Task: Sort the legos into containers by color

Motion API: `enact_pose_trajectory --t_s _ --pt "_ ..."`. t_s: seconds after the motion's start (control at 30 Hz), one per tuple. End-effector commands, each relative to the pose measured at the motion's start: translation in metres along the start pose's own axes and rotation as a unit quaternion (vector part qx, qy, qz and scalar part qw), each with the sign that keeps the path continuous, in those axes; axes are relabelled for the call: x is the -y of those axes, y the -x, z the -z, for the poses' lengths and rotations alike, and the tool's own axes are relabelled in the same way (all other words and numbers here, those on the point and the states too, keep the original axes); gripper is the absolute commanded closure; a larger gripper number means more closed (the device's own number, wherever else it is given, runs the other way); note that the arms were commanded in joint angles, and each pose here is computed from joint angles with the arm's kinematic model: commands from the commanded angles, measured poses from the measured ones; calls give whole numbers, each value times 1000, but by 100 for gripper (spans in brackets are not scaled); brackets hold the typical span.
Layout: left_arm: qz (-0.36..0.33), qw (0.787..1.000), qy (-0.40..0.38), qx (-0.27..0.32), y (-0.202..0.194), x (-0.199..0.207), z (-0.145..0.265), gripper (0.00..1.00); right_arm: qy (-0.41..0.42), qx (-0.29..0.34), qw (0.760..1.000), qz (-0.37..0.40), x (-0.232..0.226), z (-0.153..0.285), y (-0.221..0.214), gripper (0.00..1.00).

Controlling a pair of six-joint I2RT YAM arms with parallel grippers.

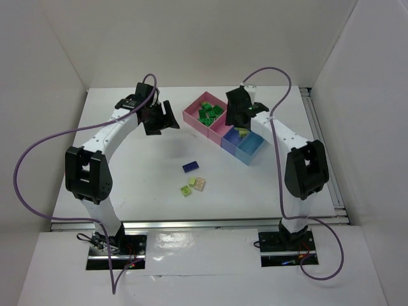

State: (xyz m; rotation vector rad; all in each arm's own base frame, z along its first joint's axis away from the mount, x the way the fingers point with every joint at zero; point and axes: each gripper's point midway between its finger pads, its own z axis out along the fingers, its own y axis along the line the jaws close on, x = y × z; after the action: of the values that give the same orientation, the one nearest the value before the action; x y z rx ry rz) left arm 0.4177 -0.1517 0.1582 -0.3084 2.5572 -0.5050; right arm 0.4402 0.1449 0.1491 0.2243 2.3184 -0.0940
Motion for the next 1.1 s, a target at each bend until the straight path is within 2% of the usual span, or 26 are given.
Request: enact_pose_trajectory --t_s 0.0,0.03,0.13,0.23,0.27,0.3,0.37,0.4,0.5,0.53,0.57,0.67,0.77,0.8,0.93,1.07 --pt "-8 1000 -14 16 6 5 16 17 10 20 1000 -3 -13 -6 27 21" --pt "-8 1000 -16 20 7 6 20 17 7 27 1000 0 -13 -5 35 14" --pt "-13 1000 -12 23 8 5 20 17 22 48 998 17 -25 18 38 13" --pt "-8 1000 -5 28 11 -1 24 17 55 56 996 34 -36 46 24 23" --pt "-8 1000 0 30 12 -2 23 17 68 42 996 46 -40 48 5 27" --pt "-8 1000 0 30 12 -2 23 17 119 34 989 75 -65 62 -13 33" --pt "-5 999 2 32 14 -5 24 17 166 13 979 114 -81 79 -50 33" --pt "-5 999 2 32 14 -5 24 17 219 -2 964 152 -107 98 -76 33" --pt "-5 999 2 32 14 -5 24 17 277 -42 932 230 -135 122 -142 25" --pt "-5 999 2 32 14 -5 24 17 282 -47 928 240 -140 125 -151 22" --pt "-5 999 2 32 14 -5 24 17 288 -56 923 251 -145 126 -162 17" --pt "-5 999 2 32 14 -5 24 17 274 -85 918 273 -158 116 -189 16" --pt "-5 1000 -2 30 13 -4 24 17 259 -86 923 270 -171 103 -188 2" --pt "-5 1000 -2 30 13 -4 24 17 254 -84 925 271 -174 99 -187 1" --pt "-4 1000 4 28 12 -7 24 17 242 -92 926 273 -191 84 -189 1" --pt "-5 1000 6 30 14 -10 25 17 217 -96 932 273 -188 63 -191 1"
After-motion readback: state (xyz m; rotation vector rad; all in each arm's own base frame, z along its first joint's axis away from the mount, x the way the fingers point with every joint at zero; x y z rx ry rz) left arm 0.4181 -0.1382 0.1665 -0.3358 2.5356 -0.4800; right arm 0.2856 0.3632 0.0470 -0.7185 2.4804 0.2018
